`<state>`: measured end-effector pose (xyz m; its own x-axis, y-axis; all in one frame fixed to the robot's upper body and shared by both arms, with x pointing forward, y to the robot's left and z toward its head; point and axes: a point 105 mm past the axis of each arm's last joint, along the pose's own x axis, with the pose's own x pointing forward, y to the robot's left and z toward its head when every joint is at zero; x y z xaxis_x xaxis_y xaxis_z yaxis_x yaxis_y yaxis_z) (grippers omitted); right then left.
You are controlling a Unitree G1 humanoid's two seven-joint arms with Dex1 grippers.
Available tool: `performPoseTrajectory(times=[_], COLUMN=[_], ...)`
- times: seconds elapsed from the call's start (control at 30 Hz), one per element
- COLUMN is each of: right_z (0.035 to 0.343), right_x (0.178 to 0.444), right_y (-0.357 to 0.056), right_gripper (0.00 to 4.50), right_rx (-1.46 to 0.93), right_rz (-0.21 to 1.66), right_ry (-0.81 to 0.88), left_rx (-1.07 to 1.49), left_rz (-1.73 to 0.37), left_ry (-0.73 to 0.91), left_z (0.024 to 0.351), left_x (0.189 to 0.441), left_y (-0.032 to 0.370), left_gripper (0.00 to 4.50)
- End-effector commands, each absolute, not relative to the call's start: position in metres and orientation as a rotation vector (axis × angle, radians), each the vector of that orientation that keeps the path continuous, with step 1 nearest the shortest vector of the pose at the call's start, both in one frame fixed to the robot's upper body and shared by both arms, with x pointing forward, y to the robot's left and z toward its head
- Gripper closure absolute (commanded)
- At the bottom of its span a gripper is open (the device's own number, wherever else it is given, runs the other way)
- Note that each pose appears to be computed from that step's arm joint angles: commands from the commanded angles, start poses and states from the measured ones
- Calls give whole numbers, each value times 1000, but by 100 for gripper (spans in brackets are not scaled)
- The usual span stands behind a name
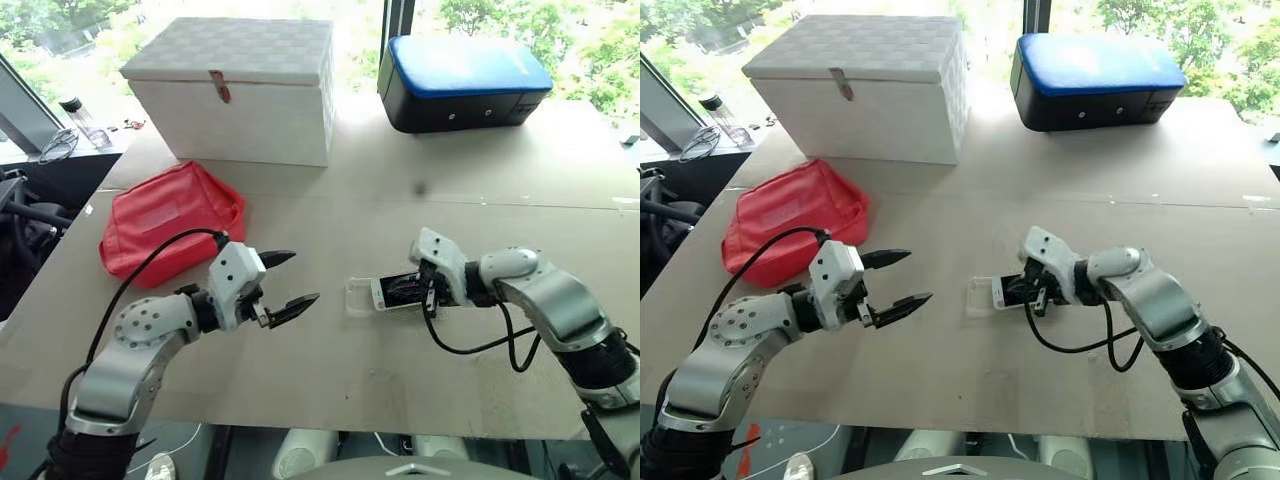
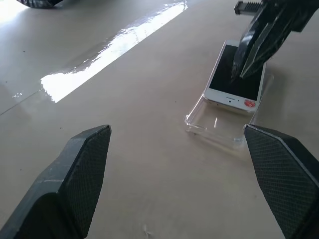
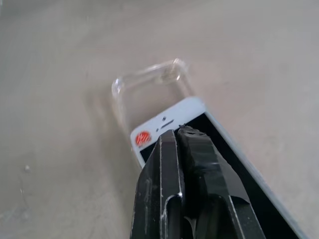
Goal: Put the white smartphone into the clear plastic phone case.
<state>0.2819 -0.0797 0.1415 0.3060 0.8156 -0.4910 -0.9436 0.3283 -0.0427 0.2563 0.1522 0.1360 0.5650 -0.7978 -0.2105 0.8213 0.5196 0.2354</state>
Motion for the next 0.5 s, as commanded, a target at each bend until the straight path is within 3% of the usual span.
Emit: performPoseTrajectory(times=[0.03, 0.23, 0.5], right_z=[172, 158, 133], right_x=[289, 327, 345], right_y=[-92, -128, -123], right_gripper=[443, 443, 443], right_rx=[-415, -650, -792], right_rz=[1112, 955, 1155], right_ry=[326, 357, 413], left_rx=[332, 330, 334], left_rz=[-989, -1004, -1005], left_ry=[43, 36, 27], left_z=[144, 145, 148], left_x=[255, 259, 259], left_y=[147, 144, 144], left_gripper=[14, 14, 14])
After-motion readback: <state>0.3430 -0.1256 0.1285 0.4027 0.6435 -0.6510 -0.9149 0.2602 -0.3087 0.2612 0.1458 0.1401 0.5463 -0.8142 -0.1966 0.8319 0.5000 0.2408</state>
